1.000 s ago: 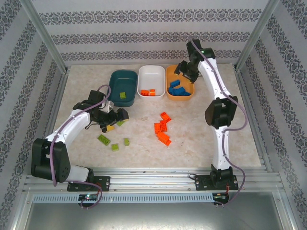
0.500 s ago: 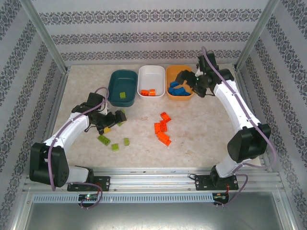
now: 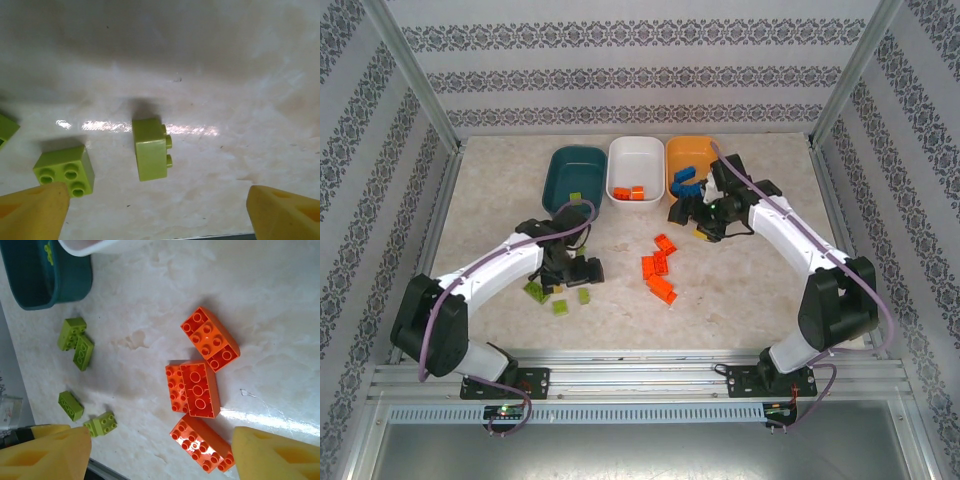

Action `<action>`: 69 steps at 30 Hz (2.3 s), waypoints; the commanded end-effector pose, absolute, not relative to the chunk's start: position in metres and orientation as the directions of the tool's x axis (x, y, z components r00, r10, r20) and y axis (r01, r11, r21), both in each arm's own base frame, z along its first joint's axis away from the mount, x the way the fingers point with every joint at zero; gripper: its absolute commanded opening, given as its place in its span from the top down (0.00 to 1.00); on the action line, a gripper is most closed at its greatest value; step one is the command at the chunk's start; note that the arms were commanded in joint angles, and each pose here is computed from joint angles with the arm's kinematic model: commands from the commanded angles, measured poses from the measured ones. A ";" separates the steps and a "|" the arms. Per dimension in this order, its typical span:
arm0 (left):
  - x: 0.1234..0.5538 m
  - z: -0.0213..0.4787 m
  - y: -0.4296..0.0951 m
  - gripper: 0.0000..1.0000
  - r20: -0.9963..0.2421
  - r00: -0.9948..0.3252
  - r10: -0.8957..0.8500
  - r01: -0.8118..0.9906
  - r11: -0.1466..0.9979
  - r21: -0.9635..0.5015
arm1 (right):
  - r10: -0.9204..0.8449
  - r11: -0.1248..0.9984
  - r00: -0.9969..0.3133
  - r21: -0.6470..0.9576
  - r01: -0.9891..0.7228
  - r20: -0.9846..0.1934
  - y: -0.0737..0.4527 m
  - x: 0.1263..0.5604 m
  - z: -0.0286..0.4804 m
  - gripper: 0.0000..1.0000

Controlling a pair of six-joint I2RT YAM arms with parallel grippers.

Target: Sort the legos into containers by color

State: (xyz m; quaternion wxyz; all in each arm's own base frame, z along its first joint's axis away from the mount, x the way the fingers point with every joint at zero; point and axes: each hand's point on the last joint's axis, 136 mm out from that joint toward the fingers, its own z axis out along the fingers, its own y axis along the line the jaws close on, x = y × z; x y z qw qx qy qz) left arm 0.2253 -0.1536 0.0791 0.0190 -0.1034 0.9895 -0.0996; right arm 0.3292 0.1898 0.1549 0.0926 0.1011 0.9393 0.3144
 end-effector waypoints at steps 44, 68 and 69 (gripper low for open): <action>0.271 0.095 -0.185 0.84 -0.081 -0.971 -0.223 -0.198 0.951 -0.238 | 0.316 0.694 -0.947 0.696 0.186 -0.063 0.162 0.325 0.139 0.35; 0.456 0.171 -0.153 0.84 -0.182 -0.856 -0.484 -0.328 0.780 -0.532 | 0.487 0.504 -0.873 0.817 0.280 -0.002 0.133 0.253 0.140 0.02; 0.460 0.167 -0.147 0.84 -0.177 -0.853 -0.490 -0.340 0.781 -0.524 | 0.485 0.509 -0.875 0.815 0.277 -0.005 0.132 0.252 0.141 0.02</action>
